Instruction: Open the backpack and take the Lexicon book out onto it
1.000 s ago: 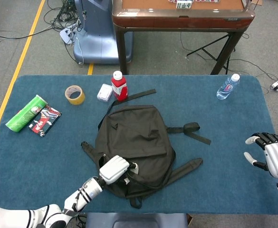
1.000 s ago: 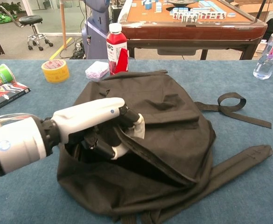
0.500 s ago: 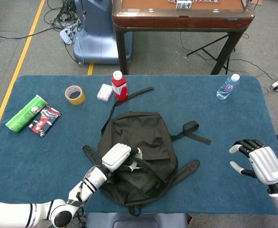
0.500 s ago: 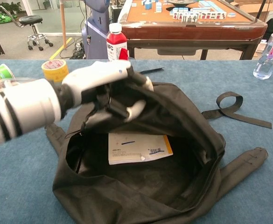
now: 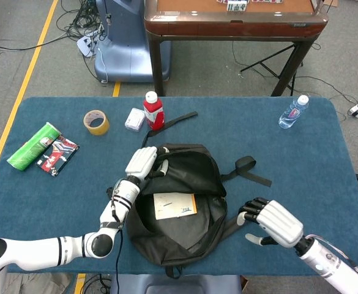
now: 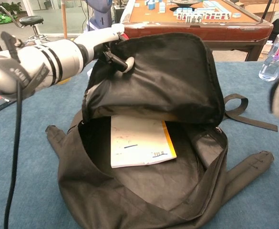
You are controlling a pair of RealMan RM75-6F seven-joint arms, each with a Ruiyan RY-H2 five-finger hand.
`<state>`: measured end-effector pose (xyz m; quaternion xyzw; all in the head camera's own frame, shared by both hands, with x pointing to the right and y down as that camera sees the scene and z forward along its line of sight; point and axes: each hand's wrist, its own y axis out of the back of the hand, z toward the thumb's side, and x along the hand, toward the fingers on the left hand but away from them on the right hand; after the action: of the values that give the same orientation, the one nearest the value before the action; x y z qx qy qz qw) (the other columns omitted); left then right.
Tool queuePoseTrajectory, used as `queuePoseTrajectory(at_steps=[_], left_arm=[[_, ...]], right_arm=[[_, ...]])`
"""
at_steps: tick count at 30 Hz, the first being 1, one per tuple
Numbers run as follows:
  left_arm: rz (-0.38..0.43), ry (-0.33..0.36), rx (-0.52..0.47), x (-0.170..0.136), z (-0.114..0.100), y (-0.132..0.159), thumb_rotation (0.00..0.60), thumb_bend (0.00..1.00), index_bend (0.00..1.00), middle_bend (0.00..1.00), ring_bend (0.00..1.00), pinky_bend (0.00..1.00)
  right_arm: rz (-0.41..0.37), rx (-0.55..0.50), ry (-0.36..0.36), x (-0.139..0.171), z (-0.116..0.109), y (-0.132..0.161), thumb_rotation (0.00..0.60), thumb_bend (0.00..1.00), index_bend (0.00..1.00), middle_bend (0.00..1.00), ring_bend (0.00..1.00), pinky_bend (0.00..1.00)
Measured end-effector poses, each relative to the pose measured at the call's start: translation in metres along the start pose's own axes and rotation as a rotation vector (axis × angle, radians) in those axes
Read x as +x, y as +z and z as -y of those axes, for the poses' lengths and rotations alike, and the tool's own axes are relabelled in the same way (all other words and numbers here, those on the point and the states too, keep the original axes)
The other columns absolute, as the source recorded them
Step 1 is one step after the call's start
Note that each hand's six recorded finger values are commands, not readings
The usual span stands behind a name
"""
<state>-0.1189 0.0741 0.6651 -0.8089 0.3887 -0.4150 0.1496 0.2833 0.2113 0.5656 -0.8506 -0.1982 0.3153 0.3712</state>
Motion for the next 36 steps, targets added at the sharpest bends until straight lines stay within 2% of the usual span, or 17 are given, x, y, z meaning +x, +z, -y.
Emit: queuePoseTrajectory(at_steps=[6, 13, 22, 29, 36], left_arm=[[-0.08, 0.013, -0.031, 0.006, -0.006, -0.009, 0.6, 0.62, 0.74, 0.74, 0.65, 0.54], [-0.131, -0.001, -0.099, 0.004, -0.009, -0.014, 0.6, 0.62, 0.74, 0.74, 0.65, 0.54], [-0.155, -0.023, -0.147, -0.001, -0.003, -0.021, 0.6, 0.62, 0.74, 0.74, 0.65, 0.54], [-0.15, -0.07, -0.191, -0.009, 0.011, -0.021, 0.6, 0.62, 0.74, 0.74, 0.65, 0.54], [-0.143, -0.131, -0.231, -0.017, 0.029, -0.016, 0.6, 0.62, 0.73, 0.74, 0.65, 0.52]], right_arm=[[-0.097, -0.006, 0.043, -0.043, 0.015, 0.023, 0.6, 0.25, 0.46, 0.42, 0.34, 0.37], [-0.115, -0.026, 0.063, -0.093, 0.043, 0.031, 0.6, 0.26, 0.46, 0.42, 0.34, 0.37], [-0.092, 0.076, 0.058, -0.136, 0.081, 0.021, 0.6, 0.26, 0.46, 0.42, 0.34, 0.37], [-0.057, 0.145, 0.07, -0.14, 0.103, 0.009, 0.6, 0.25, 0.46, 0.42, 0.34, 0.37], [-0.03, 0.171, 0.064, -0.129, 0.117, 0.001, 0.6, 0.17, 0.46, 0.39, 0.31, 0.37]])
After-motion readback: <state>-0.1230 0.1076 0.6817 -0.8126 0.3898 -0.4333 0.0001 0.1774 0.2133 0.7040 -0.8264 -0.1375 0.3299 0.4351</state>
